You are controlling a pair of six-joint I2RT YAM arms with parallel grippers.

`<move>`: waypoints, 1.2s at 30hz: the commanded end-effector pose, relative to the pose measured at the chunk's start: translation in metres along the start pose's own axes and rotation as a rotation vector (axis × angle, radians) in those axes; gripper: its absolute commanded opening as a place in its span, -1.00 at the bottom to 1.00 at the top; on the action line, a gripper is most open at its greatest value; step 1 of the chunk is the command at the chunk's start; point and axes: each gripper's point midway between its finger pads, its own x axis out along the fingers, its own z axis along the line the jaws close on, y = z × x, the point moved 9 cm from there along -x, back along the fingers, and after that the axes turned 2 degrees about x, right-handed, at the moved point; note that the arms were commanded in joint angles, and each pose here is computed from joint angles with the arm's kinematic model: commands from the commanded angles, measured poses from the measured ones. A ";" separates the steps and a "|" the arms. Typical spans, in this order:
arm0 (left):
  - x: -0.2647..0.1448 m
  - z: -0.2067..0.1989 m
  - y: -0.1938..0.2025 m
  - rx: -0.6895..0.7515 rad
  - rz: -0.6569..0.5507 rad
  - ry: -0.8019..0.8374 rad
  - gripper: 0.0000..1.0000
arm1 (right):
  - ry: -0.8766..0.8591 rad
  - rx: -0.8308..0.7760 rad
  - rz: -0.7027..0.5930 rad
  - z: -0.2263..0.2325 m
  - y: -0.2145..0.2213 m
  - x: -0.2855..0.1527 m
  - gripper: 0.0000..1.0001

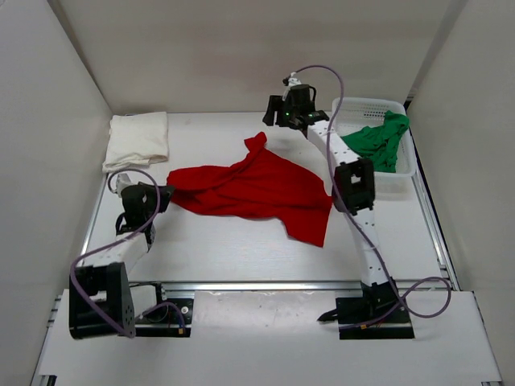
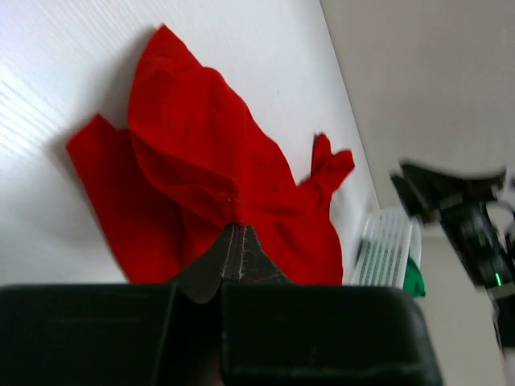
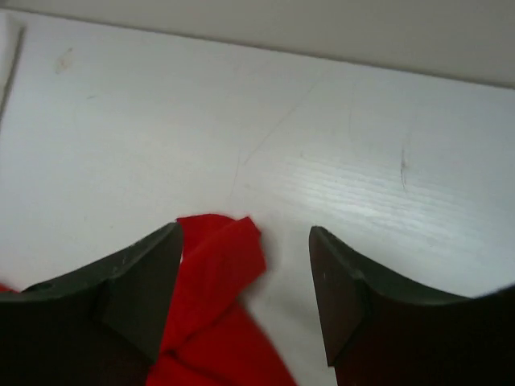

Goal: Fold and stack the t-shirts
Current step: Flatten out the tshirt

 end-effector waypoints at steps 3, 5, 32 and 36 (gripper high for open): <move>-0.020 0.010 0.015 0.040 0.060 0.023 -1.00 | -0.044 0.070 0.179 -0.009 0.036 0.022 0.25; -0.022 0.010 0.019 0.074 0.092 0.021 -1.00 | -0.073 0.051 0.189 -0.001 0.045 0.026 0.26; -0.010 -0.058 -0.035 0.035 0.016 0.199 -1.00 | -0.163 -0.108 -0.031 0.087 -0.103 -0.151 -0.99; -0.016 -0.057 -0.037 0.019 0.013 0.227 -1.00 | -0.080 -0.137 0.149 0.108 -0.068 -0.208 -1.00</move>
